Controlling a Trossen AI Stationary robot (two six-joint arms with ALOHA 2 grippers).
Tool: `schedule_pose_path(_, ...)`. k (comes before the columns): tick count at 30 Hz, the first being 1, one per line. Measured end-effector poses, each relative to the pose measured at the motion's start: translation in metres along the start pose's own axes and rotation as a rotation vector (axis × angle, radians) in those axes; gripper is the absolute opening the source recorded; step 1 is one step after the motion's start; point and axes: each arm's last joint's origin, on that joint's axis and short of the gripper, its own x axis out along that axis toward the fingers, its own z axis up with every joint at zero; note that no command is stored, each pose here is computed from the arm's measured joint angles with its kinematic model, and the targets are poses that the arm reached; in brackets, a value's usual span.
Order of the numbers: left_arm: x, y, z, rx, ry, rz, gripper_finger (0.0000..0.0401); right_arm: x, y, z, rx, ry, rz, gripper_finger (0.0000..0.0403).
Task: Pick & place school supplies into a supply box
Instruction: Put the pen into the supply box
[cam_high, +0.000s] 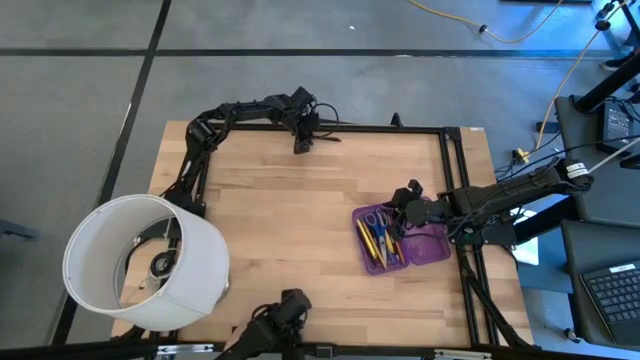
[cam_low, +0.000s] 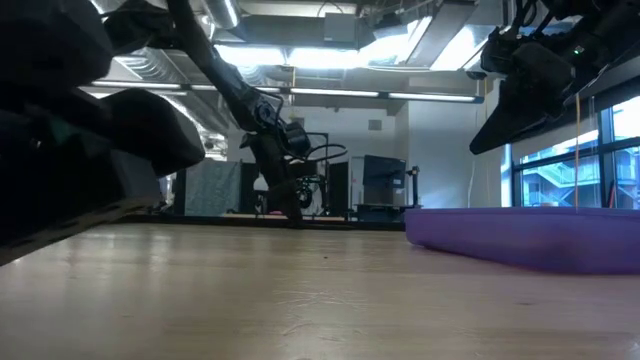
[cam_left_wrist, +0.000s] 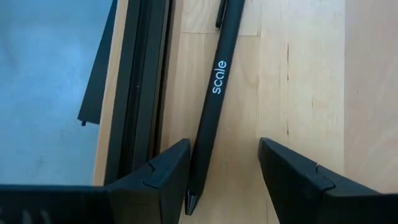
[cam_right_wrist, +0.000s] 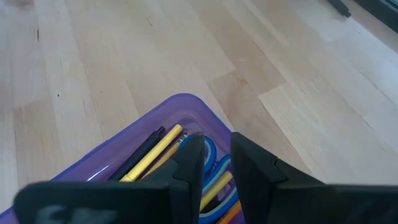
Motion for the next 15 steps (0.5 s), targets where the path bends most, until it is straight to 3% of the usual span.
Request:
schedule_pose_path(8, 0.0004, -0.0002, -0.0003, 0.019, 0.022, 0.026, 0.0175, 0.0000, 0.0000, 0.0000, -0.002, 0.000, 0.000, 0.0083)
schedule_pose_path(15, 0.0021, -0.0064, 0.0039, 0.080, 0.058, 0.060, 0.0116, -0.0001, 0.0000, 0.0000, -0.003, 0.000, 0.000, 0.0083)
